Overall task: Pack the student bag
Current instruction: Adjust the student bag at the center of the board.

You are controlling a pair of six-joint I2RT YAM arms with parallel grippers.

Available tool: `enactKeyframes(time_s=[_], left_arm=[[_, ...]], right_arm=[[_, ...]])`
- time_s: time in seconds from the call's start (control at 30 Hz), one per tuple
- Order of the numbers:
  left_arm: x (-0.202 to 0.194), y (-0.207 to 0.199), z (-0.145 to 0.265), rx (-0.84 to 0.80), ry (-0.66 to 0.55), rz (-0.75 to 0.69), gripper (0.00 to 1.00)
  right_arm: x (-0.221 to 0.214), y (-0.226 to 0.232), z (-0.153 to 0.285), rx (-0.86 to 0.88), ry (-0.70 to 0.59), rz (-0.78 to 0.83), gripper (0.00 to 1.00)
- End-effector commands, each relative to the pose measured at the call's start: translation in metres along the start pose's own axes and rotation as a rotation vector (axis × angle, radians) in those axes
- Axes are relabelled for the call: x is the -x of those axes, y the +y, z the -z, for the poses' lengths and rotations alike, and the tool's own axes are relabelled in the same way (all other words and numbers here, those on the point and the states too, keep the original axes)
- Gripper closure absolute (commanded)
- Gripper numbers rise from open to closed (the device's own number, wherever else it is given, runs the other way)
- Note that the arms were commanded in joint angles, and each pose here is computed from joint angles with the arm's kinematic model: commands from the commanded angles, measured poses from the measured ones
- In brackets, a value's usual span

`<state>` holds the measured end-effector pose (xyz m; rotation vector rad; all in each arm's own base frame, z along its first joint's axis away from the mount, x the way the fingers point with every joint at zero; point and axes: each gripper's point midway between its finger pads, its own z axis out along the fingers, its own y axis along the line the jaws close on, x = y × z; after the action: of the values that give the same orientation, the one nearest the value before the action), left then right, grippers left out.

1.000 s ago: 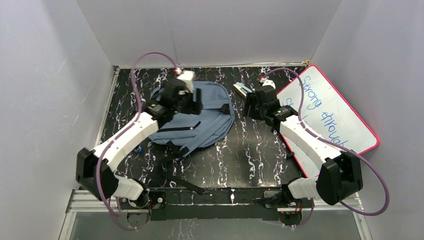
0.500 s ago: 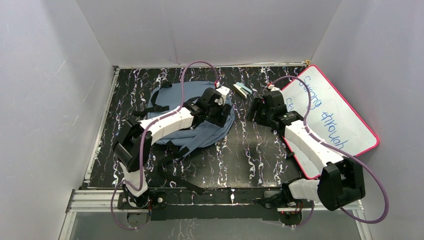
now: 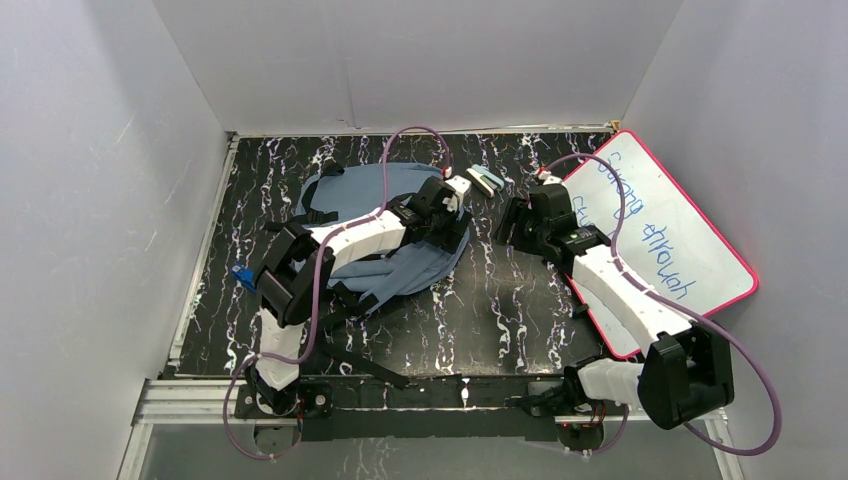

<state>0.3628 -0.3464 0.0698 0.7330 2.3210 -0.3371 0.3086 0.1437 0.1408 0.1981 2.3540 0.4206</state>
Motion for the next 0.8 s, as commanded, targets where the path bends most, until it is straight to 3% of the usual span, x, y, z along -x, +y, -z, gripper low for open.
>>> enactKeyframes(time_s=[0.0,0.2,0.33,0.5,0.63,0.77], left_arm=[[0.021,-0.009,0.002,-0.04,-0.046,0.018,0.3],[0.021,-0.016,-0.003,-0.074,-0.04,0.037,0.51],[0.037,-0.017,0.011,-0.079,-0.08,0.049,0.77],[0.08,-0.016,0.057,-0.115,-0.2,0.07,1.0],[0.117,-0.01,0.103,-0.143,-0.324,0.09,1.0],[0.144,-0.005,0.145,-0.171,-0.418,0.096,1.0]], right_arm=[[0.011,0.005,0.008,0.03,-0.055,0.0,0.27],[0.01,0.004,0.012,0.037,-0.066,-0.008,0.27],[0.009,0.003,0.012,0.036,-0.07,-0.025,0.27],[0.005,0.006,0.009,0.05,-0.062,-0.078,0.27],[0.004,0.016,0.006,0.099,-0.048,-0.106,0.26],[0.015,0.043,0.014,0.252,-0.083,-0.115,0.16]])
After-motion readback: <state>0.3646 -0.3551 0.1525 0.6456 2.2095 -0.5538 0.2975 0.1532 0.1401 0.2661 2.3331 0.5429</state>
